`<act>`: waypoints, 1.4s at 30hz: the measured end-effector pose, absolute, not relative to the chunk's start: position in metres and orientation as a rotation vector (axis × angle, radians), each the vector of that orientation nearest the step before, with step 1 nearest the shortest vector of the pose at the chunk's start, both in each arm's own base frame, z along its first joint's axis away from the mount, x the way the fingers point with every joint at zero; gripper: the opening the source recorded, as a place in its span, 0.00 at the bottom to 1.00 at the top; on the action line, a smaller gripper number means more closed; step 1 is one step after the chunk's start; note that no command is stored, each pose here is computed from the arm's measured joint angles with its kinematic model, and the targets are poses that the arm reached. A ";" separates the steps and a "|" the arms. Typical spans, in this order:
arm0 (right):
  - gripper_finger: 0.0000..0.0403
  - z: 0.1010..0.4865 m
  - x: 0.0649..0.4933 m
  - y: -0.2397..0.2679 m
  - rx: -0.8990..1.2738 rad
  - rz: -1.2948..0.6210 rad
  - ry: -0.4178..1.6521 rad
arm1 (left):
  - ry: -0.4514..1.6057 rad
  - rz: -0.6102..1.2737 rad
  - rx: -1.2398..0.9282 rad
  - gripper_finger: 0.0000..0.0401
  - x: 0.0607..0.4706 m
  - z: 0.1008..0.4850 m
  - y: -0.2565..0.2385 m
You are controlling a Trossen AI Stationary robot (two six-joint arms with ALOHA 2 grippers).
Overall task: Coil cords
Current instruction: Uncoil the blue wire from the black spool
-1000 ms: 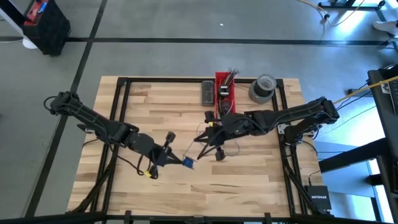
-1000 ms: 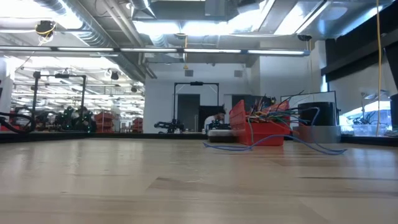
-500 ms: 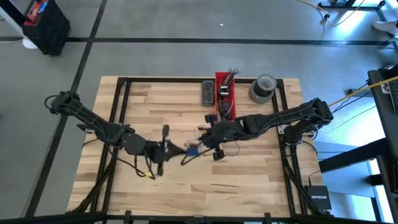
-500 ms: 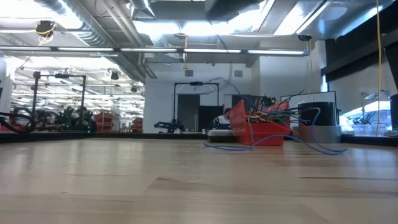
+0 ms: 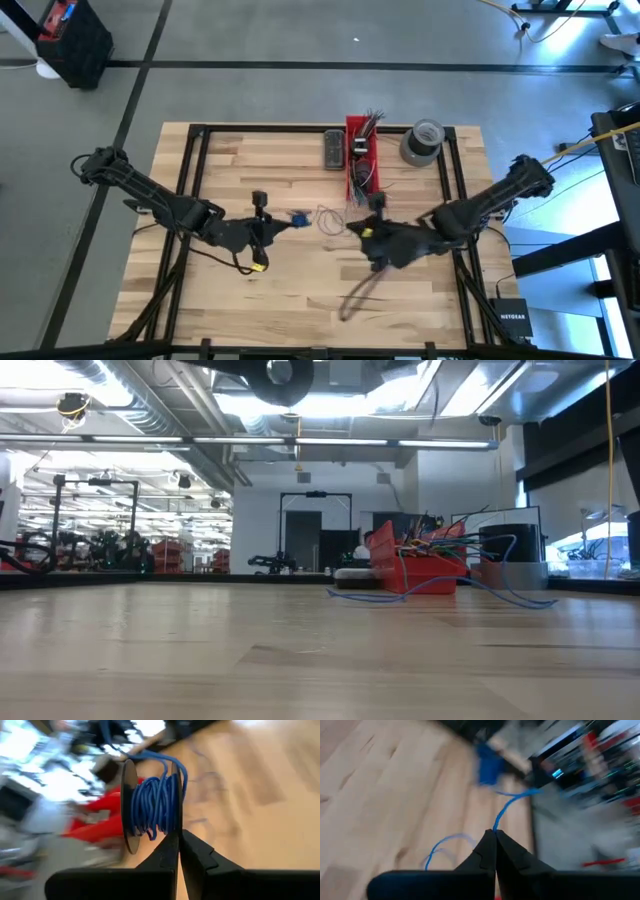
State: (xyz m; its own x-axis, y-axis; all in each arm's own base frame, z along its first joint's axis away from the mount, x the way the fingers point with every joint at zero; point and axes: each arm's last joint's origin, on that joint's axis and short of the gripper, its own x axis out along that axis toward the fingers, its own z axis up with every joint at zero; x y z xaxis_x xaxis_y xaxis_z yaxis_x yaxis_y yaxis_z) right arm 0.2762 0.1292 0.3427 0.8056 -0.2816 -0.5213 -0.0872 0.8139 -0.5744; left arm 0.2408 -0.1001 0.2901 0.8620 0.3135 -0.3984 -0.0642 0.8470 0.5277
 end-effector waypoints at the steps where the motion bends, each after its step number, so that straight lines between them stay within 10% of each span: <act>1: 0.00 0.349 0.271 0.130 -0.637 -0.132 0.605 | 0.509 0.163 0.501 0.01 0.241 0.289 -0.099; 13: 0.00 0.393 0.278 0.119 -0.696 -0.082 0.292 | 0.480 -0.247 0.374 0.01 0.260 0.283 -0.096; 23: 0.00 0.362 0.319 0.074 -0.662 -0.126 0.442 | 0.205 -0.663 0.493 0.01 0.259 0.296 -0.124; 42: 0.01 0.296 0.277 0.096 -0.504 -0.259 1.053 | 0.354 0.398 0.686 0.01 0.225 0.308 -0.128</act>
State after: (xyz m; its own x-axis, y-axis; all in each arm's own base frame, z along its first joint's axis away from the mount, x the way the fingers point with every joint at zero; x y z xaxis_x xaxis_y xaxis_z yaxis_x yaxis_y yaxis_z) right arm 0.2765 0.0963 0.2965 0.4788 -0.4369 -0.7615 -0.0331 0.8577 -0.5130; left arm 0.2252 -0.1282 0.3084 0.8670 0.4634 -0.1830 -0.2354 0.7047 0.6693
